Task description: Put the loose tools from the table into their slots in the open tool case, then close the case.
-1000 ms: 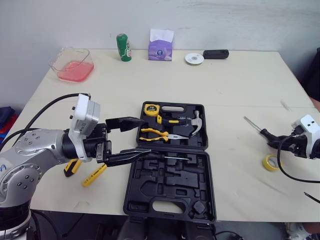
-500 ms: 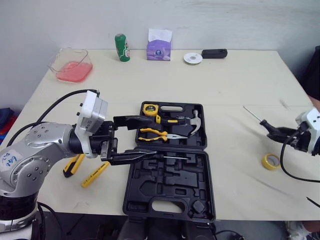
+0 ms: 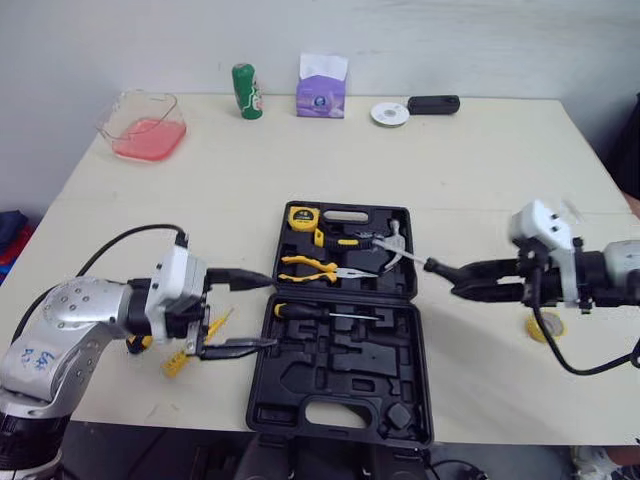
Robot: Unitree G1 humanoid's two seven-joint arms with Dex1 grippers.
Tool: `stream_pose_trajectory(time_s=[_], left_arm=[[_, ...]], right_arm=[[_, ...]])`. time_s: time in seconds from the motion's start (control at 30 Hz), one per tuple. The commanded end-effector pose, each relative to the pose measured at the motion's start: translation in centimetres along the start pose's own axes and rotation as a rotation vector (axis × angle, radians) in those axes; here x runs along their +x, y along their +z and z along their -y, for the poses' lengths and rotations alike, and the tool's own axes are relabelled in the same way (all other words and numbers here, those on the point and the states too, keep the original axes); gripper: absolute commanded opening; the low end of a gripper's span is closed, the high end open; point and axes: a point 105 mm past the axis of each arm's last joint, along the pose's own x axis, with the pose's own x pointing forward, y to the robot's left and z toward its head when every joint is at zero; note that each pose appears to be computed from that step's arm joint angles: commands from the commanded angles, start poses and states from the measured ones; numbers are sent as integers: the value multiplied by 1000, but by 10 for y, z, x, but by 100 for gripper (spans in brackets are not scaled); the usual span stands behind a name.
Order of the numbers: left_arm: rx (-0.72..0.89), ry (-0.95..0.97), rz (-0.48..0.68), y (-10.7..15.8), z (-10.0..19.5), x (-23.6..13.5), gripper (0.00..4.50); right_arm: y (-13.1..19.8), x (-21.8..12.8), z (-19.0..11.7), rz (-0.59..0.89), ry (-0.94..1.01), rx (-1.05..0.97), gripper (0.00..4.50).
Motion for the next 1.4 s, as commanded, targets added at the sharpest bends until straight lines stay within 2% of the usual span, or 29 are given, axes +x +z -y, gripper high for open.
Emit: stream_pose_trajectory(time_s=[0.03,0.13,0.23,0.57,0.97,1.4], left_arm=[[33,49,-21,4,0,-13,450],[-31,61,-36,-2,7,-18,450],[-56,54,-82,-11,16,-18,450],[-86,98,-112,-17,29,-23,450],[-106,116,-126,-18,34,-25,450],[-107,124,-129,-18,34,-25,450]], right_arm=[[13,7,-20,-23,99,-97,105],[17,25,-43,-60,202,-180,105],[13,41,-43,-124,197,-279,105],[9,75,-56,-168,210,-286,105],[3,83,-46,-223,122,-275,105],[0,88,-47,-247,123,-269,105]])
